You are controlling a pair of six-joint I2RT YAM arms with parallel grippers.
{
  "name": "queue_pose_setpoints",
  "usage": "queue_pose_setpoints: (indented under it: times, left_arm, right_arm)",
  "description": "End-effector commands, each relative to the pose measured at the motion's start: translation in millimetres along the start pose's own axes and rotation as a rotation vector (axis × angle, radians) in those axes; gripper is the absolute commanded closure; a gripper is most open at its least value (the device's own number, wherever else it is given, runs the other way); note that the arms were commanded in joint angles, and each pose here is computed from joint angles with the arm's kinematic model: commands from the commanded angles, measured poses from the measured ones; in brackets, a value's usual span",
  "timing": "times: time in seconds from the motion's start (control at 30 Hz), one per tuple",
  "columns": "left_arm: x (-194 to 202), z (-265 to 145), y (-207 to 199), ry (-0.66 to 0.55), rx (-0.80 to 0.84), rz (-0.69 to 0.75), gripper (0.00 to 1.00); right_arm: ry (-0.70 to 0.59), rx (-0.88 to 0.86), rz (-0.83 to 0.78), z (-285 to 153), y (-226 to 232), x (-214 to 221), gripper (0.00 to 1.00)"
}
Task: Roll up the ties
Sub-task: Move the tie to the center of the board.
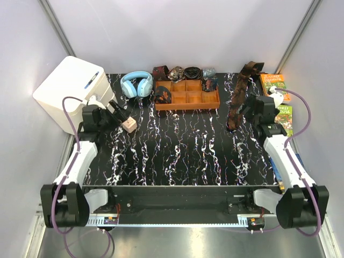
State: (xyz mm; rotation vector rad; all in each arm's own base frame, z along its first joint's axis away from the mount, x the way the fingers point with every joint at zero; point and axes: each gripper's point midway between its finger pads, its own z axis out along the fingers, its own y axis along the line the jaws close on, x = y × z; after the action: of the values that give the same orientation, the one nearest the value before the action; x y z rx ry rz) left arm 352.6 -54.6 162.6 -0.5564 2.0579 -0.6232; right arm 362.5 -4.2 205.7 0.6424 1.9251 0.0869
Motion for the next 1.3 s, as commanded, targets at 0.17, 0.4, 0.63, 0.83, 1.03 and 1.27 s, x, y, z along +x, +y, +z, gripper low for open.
queue_pose_setpoints:
  times: [0.17,0.4,0.63,0.83,1.03,1.27]
  left_arm:
    - [-19.8,-18.5,-39.0,0.046,0.091,0.026,0.01]
    - [-4.9,-79.9,-42.2,-0.009,0.003,0.197,0.01]
    - [32.3,-115.5,-19.9,0.034,-0.034,0.293,0.03]
    - [46.7,-129.8,-32.4,0.006,0.024,0.339,0.02]
    - [50.5,-131.7,-38.2,0.012,0.046,0.36,0.03]
    - [50.2,-131.6,-38.0,0.01,0.043,0.362,0.03]
  right_arm:
    - [0.177,0.13,-0.001,8.2,-3.2,11.7,0.0]
    - [0.254,0.25,-0.052,31.2,-11.1,16.7,0.06]
    - [0.32,0.284,-0.098,64.5,-7.0,28.2,0.24]
    - [0.422,0.268,-0.093,97.7,2.9,57.3,0.3]
    - [0.481,0.245,-0.107,123.0,11.3,73.9,0.37]
    - [0.537,0.241,-0.126,140.0,12.1,95.8,0.39]
